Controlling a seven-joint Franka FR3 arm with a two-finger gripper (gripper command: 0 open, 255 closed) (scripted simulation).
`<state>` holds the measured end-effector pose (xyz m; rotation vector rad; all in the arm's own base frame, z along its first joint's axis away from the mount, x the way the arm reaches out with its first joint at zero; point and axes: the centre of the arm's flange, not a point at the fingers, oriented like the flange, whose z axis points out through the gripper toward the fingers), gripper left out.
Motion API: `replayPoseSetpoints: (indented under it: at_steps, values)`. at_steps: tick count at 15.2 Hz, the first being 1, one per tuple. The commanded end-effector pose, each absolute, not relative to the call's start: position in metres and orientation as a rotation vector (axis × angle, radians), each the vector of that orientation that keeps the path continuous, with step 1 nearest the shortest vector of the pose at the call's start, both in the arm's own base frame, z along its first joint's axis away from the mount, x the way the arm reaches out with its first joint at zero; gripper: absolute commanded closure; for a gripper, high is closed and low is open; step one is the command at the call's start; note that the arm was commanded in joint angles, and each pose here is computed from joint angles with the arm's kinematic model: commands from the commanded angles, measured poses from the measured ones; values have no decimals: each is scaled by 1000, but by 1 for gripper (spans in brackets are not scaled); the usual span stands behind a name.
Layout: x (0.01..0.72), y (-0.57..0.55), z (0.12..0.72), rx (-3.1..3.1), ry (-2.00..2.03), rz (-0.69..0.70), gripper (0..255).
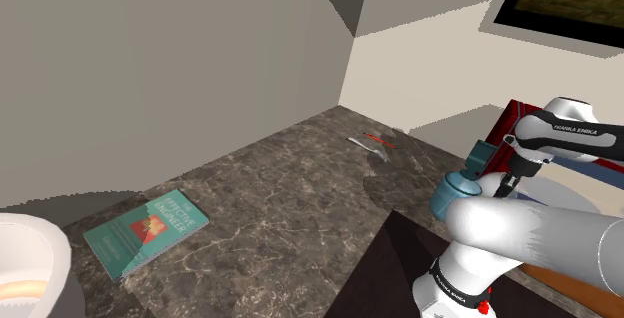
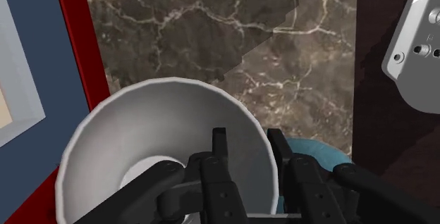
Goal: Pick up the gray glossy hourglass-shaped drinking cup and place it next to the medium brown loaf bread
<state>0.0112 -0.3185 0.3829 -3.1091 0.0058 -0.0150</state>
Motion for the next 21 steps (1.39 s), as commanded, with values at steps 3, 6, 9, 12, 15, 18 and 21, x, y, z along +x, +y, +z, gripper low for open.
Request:
replayPoseSetpoints:
  at_steps: [3, 6, 9, 12, 15, 18, 21]
  values:
    - [11, -319, 379, -3113, 6, -17, 255]
    - [11, -319, 379, -3113, 6, -17, 255]
    - [11, -319, 379, -3113, 6, -17, 0]
    - [11, -319, 379, -3113, 6, -17, 0]
    - [11, -320, 406, -3113, 6, -17, 0]
    - [11, -320, 429, -3113, 6, -17, 0]
    - [11, -320, 429, -3113, 6, -17, 0]
